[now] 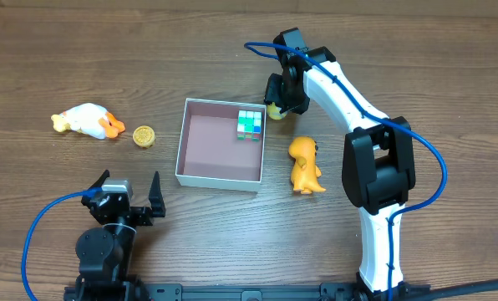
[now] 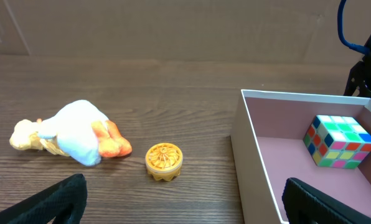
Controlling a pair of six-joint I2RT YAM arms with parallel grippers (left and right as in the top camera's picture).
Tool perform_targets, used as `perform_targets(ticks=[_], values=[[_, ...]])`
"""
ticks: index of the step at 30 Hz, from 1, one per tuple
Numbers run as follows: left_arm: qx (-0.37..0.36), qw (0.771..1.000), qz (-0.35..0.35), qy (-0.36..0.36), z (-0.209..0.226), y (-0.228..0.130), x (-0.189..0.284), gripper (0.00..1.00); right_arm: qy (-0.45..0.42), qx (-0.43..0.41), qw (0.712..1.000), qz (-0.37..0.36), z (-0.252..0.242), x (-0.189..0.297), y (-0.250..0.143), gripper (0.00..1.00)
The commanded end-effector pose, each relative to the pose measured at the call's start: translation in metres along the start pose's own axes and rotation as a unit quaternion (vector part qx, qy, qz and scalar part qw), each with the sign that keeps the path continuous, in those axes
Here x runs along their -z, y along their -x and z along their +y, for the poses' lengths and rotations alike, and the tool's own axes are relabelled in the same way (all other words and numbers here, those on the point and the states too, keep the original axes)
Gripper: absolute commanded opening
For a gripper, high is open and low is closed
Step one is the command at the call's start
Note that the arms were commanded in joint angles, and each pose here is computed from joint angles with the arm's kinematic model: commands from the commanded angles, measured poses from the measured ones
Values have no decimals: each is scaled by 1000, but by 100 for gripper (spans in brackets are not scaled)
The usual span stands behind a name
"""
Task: Pack container
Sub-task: 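Move the right gripper to the yellow ball and grasp it, then lift the yellow ball and carry it over the box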
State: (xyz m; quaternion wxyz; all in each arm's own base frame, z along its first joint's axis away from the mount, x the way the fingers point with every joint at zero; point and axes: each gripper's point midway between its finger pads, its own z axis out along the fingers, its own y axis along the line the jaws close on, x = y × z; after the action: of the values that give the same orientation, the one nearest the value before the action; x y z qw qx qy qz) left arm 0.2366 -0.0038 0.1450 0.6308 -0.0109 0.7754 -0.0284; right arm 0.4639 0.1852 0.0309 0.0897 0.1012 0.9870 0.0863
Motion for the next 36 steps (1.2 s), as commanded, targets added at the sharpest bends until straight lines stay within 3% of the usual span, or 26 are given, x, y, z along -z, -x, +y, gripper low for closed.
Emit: perform_targets(ticks=[1, 5, 6, 17, 30, 36], values=[[-4, 1000, -3, -4, -1, 1, 0, 100, -4, -1, 1000, 6, -2, -7, -2, 55], [-4, 1000, -3, -4, -1, 1, 0, 100, -8, -1, 1000, 4, -4, -7, -1, 36], [-4, 1000, -3, -4, -1, 0, 0, 100, -11, -1, 1000, 2, -5, -7, -1, 35], [-4, 1000, -3, -4, -1, 0, 0, 100, -73, 30, 996, -29, -21, 14, 16, 37], [-4, 1000, -3, -5, -1, 0, 0, 100, -49, 77, 992, -85, 9, 100, 52, 37], [-4, 1000, -3, -4, -1, 0, 0, 100, -34, 116, 989, -84, 32, 127, 39, 37]])
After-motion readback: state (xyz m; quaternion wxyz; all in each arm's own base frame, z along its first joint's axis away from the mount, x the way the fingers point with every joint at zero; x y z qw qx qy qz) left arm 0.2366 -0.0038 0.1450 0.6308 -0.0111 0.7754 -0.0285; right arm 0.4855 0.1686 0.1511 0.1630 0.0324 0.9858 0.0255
